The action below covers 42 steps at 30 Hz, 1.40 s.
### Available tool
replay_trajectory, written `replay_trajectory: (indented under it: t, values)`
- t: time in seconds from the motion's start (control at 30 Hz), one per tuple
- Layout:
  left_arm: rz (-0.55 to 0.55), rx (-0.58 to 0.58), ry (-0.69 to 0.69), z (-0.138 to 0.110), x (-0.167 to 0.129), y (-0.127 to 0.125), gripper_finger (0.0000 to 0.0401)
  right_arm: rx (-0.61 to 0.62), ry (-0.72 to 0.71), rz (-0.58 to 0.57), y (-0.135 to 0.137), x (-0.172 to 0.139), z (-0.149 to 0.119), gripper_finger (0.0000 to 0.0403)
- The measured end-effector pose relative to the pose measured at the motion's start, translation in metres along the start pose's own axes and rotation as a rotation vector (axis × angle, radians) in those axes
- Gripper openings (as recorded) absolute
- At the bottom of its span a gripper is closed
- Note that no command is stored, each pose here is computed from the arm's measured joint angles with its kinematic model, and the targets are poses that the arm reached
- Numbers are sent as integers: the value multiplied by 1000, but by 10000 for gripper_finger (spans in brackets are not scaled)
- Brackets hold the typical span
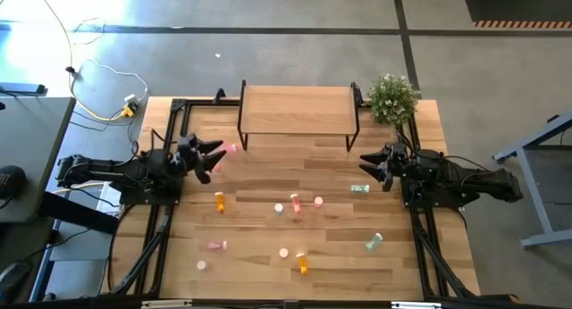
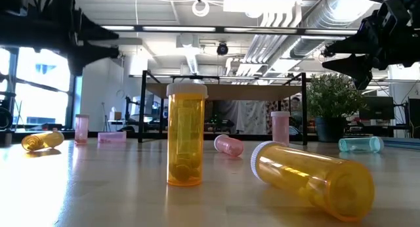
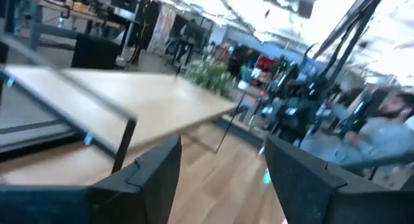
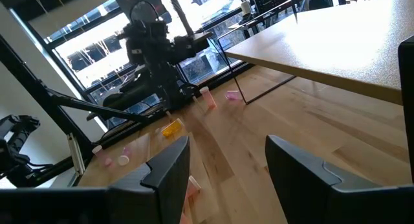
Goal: Pick and place medicine bottles onto shelf by color
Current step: Put the top red pill bottle on the shelf
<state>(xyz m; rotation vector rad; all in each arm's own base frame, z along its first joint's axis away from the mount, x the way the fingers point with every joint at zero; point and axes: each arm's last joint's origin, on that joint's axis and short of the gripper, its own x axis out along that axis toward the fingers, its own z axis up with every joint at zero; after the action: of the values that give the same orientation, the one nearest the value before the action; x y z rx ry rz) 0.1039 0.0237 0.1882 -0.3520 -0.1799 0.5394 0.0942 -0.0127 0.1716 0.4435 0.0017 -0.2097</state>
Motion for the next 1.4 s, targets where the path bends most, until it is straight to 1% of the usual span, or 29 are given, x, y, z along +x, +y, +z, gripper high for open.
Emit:
replay_trajectory:
  t: [0.1, 0.27, 0.4, 0.5, 0.57, 0.63, 0.77, 0.83, 0.93, 1.0, 1.07, 1.23, 1.4]
  values:
    - [1, 8, 31, 25, -1, -9, 209, 0, 0, 0, 0, 0, 0, 193]
    - [79, 121, 245, 67, -7, -21, 196, 0, -1, 1, 0, 0, 0, 193]
    - [137, 164, 403, 87, -7, -28, 189, 0, 0, 0, 0, 0, 0, 193]
    - [110, 183, 497, 97, -3, -36, 189, 0, 0, 0, 0, 0, 0, 193]
    - [101, 204, 567, 99, 2, -40, 188, 0, 0, 1, 0, 0, 0, 193]
    - [118, 231, 633, 98, 7, -43, 188, 0, 0, 0, 0, 0, 0, 193]
    - [158, 348, 786, 91, 20, -47, 188, 0, 0, 1, 0, 0, 0, 193]
    - [176, 386, 858, 85, 26, -48, 188, 0, 0, 0, 0, 0, 0, 193]
    - [187, 408, 990, 74, 31, -47, 188, 0, 0, 0, 0, 0, 0, 193]
    - [192, 405, 1086, 67, 33, -45, 188, 0, 0, 0, 0, 0, 0, 193]
    - [189, 401, 1152, 62, 36, -43, 188, 0, -1, 0, 0, 0, 0, 193]
    - [184, 432, 1208, 59, 44, -36, 188, 0, -1, 0, 0, 0, 0, 193]
    - [230, 413, 1244, 61, 49, -22, 188, 0, -1, 0, 0, 0, 0, 193]
